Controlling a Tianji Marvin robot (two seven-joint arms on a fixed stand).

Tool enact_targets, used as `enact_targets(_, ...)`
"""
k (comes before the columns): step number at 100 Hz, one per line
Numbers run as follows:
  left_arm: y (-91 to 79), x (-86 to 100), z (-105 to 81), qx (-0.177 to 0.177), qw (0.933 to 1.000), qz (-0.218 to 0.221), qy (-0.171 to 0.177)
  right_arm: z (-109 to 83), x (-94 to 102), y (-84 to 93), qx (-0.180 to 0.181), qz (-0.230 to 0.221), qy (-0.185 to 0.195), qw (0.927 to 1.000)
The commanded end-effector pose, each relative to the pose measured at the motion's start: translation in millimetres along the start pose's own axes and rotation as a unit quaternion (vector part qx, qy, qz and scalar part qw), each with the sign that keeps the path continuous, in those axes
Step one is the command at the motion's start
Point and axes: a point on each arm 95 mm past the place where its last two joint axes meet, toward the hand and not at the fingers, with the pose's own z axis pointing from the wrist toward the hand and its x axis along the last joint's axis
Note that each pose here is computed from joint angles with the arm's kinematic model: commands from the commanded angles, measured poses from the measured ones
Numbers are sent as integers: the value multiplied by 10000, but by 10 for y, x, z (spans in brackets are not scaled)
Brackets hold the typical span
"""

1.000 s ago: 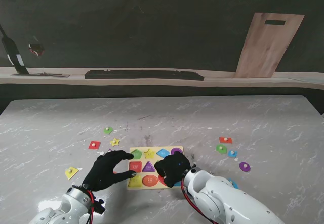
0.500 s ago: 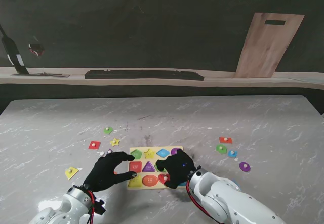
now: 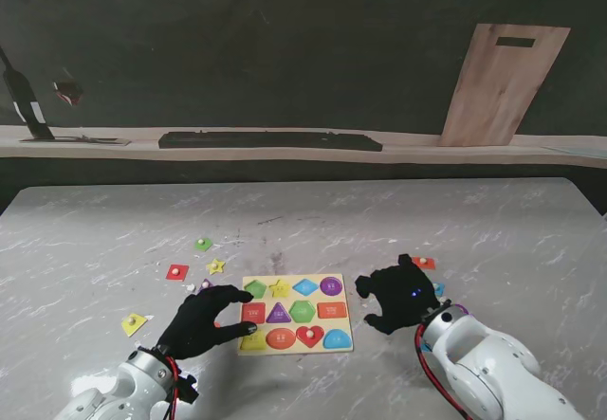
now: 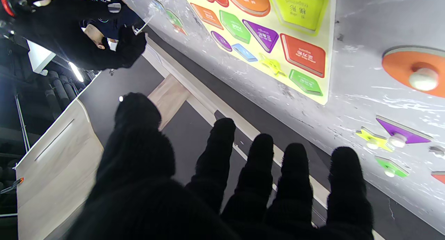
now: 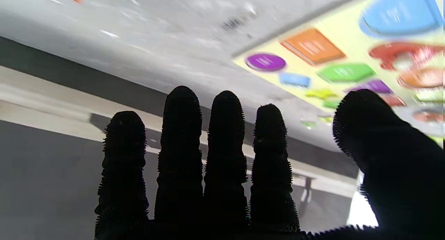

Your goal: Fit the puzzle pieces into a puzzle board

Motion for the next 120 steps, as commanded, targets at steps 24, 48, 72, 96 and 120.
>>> enact_targets(24,21,28,47,-126,9999,-47,-3,-489,-289,-322,670,-376,-409,9962)
enact_targets(48,30,25,52,-153,9999,-59,-15,-650,-346,-436,921,-836,-427,9913)
enact_targets(72,32,27,52,-149,9999,-71,-22,-739,-403,-492,1222,-1072,-485,9855)
enact_targets(96,29,48,73,-160,9998,-98,16,-729,-421,-557,1398,-1000,-556,9836)
enact_targets(120,32,56,79,-164,9998,-101,12,-686,-444,-608,1449,-974,-580,9829)
